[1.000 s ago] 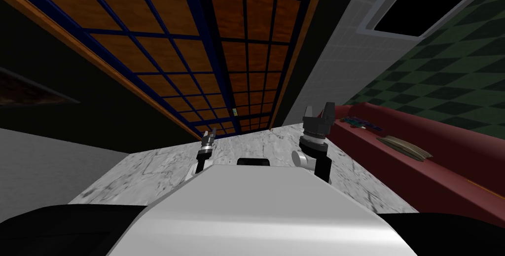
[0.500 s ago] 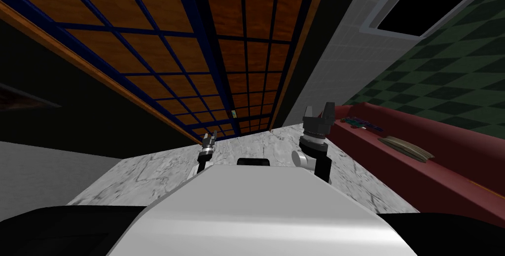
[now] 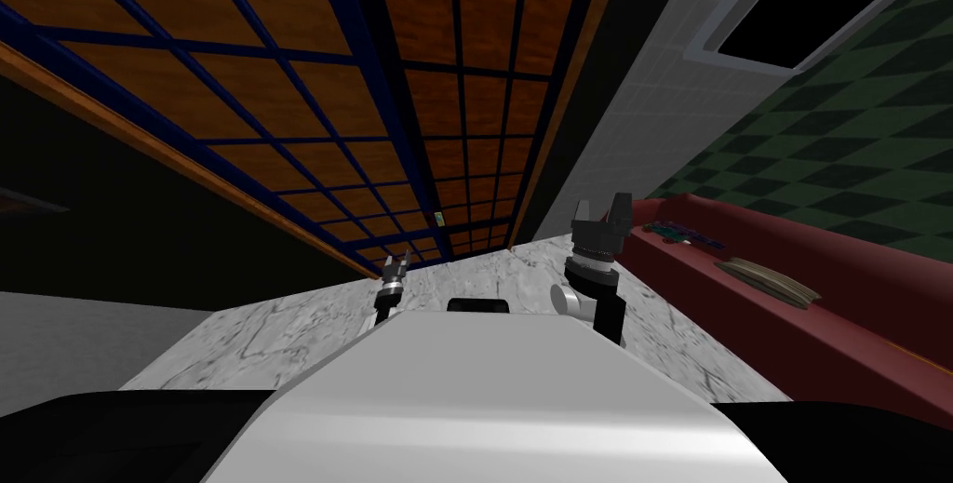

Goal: Pull the door open

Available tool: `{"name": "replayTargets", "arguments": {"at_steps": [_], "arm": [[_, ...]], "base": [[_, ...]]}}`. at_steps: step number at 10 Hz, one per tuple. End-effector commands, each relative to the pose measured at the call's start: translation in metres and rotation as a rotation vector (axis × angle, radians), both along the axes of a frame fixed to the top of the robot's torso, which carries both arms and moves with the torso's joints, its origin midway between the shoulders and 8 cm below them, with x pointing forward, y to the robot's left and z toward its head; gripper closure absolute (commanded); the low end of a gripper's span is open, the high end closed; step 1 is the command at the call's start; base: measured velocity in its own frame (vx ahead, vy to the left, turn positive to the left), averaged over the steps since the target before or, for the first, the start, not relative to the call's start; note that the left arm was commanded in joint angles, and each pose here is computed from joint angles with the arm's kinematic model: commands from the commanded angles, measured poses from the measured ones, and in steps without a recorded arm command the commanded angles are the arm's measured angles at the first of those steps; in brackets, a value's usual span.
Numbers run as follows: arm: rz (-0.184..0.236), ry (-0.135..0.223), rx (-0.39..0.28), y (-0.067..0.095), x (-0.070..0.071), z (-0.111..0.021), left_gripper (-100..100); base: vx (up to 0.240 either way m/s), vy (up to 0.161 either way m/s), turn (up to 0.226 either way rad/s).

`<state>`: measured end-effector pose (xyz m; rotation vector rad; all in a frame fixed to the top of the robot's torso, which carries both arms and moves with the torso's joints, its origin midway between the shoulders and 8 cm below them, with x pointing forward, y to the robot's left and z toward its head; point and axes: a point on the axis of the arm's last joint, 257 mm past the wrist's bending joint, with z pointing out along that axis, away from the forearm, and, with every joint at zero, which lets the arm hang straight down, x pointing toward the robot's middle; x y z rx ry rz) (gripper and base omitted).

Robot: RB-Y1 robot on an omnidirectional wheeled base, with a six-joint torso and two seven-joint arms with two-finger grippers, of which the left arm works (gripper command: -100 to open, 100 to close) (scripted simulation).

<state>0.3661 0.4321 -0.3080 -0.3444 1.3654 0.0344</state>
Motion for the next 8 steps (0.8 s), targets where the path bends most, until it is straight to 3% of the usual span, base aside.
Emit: {"name": "replayTargets", "arguments": {"at_steps": [1,8], "arm": [[0.012,0.023,0.023,0.0,-0.001,-0.008,-100],[0.054,0.123,0.104,-0.005,-0.01,-0.048,-100]], "base": [[0.087,0.015,-0.032],[0.101,0.023,-0.035]]}}
